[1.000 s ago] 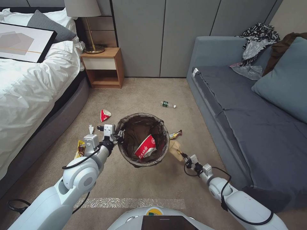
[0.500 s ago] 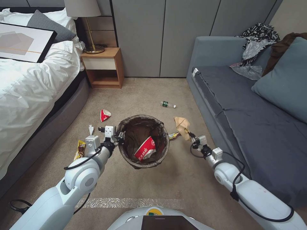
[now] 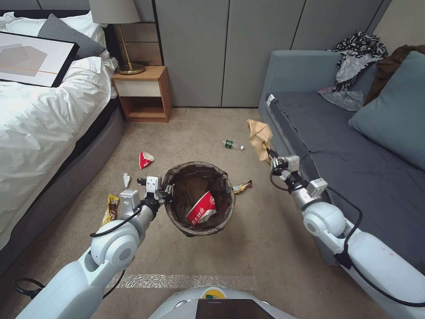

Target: Pick up the trash bin, then pick up the garbage from the floor and place it into the trash bin.

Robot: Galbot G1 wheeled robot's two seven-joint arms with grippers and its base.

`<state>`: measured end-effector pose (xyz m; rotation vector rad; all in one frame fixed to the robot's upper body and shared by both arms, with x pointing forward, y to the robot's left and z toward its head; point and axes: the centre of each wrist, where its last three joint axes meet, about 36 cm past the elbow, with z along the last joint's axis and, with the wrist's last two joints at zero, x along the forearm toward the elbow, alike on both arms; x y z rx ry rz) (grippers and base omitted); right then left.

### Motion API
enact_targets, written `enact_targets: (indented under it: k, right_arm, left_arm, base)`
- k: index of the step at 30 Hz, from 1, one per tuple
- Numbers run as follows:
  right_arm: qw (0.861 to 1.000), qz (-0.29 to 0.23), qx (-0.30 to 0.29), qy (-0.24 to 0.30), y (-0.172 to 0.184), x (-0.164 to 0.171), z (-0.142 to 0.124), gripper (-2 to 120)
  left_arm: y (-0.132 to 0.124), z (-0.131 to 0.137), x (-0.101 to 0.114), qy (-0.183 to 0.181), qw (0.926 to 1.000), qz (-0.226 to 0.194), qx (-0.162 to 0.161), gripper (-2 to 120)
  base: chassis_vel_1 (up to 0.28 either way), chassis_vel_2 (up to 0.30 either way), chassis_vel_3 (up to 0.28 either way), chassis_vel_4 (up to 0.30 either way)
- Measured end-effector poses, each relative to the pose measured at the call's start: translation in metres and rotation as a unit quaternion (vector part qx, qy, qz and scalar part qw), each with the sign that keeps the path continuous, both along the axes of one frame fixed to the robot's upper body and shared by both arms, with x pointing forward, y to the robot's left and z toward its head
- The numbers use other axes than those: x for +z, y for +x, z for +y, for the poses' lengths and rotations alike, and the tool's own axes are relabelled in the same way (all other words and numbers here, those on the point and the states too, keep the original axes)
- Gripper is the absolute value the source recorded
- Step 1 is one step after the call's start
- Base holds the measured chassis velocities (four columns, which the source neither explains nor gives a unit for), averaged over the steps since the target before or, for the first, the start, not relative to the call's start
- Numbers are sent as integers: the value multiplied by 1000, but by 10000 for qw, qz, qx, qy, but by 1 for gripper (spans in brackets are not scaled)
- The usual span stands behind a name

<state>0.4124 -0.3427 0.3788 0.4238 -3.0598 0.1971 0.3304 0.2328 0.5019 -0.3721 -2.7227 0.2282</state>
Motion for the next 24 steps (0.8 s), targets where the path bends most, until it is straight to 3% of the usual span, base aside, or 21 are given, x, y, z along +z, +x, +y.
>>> enact_targets:
  k: [2,6,9,10,14,24]
  right_arm:
    - [10000,-75,2,63,1,9,3,0]
    - [9984,-428,50,356,1,48,18,0]
    - [9934,-887,311,654,-10,99,37,0]
    - [9934,-887,311,654,-10,99,37,0]
    - [9806,-1296,1101,975,-42,158,70,0]
    - [9668,-1100,2168,791,-79,174,93,0]
  left_arm:
    - [-1,0,-1,3,10000,9,-3,6]
    - [-2,-2,-3,18,10000,39,-23,6]
    - [-1,-2,-3,45,10000,37,-47,6]
    - [-1,-2,-3,45,10000,37,-47,6]
    - [3,-2,-6,90,9999,68,-70,6]
    - [6,-4,-7,109,9998,97,-95,6]
  base:
    - [0,0,0,0]
    - [0,0,0,0]
    - [0,0,0,0]
    - [0,0,0,0]
    - [0,0,0,0]
    - [0,0,0,0]
